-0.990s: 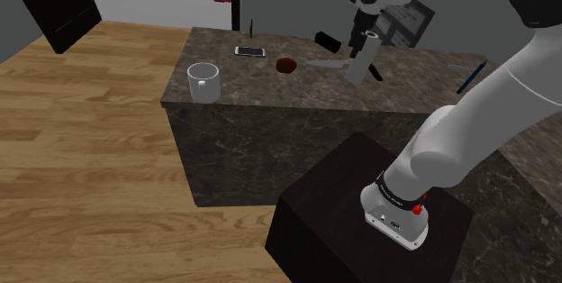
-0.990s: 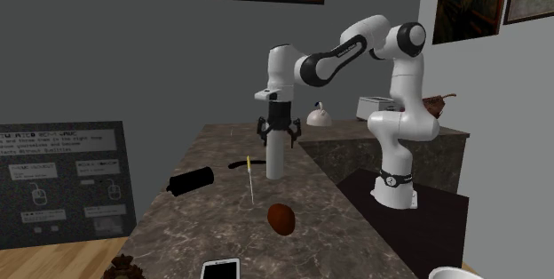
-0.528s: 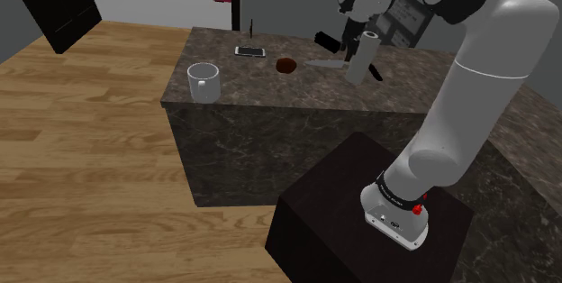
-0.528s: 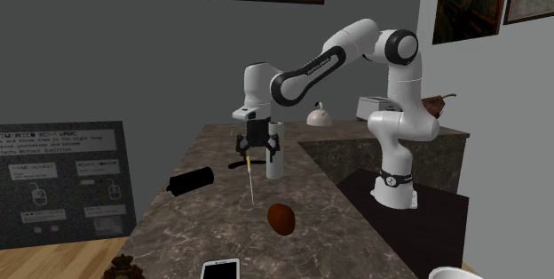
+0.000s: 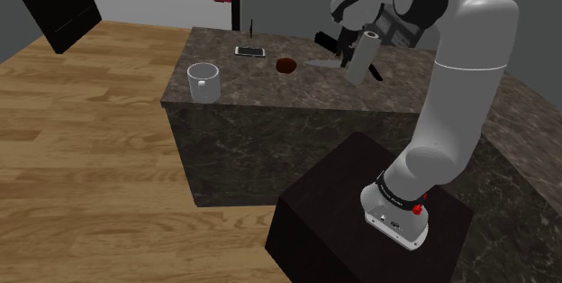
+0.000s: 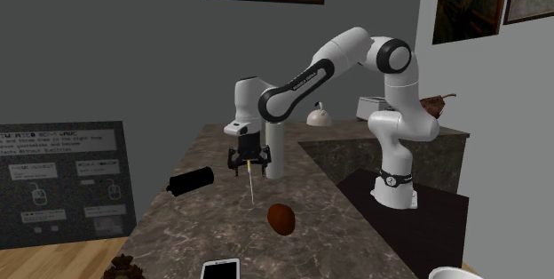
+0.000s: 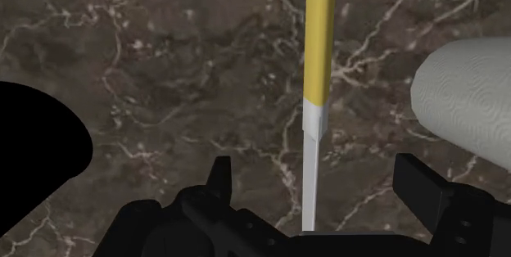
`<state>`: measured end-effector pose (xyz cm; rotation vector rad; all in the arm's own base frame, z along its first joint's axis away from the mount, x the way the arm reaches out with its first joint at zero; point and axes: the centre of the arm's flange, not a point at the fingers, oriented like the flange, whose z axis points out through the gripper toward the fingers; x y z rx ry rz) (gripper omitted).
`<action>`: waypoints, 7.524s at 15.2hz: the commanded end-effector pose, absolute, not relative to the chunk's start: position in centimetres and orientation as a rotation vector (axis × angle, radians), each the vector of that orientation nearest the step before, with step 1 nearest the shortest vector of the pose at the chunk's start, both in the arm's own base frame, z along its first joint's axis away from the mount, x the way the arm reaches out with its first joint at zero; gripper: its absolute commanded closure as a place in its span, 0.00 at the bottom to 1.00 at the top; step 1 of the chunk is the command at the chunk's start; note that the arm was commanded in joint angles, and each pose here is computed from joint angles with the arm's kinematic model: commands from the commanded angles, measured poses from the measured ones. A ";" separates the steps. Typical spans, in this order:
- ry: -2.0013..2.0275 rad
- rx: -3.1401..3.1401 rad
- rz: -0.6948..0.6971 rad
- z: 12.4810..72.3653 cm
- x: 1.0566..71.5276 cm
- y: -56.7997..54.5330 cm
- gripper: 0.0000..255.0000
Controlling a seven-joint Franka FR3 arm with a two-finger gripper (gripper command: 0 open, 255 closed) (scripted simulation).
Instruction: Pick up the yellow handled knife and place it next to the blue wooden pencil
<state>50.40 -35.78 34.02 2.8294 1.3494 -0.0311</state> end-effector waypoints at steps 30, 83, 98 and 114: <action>1.350 2.829 -0.031 38.4 50.4 -35.7 1.00; 1.350 2.829 -0.031 57.5 31.0 -44.0 1.00; 1.350 2.829 -0.031 57.6 12.8 -51.8 1.00; 1.350 2.829 -0.031 56.0 -3.9 -59.0 1.00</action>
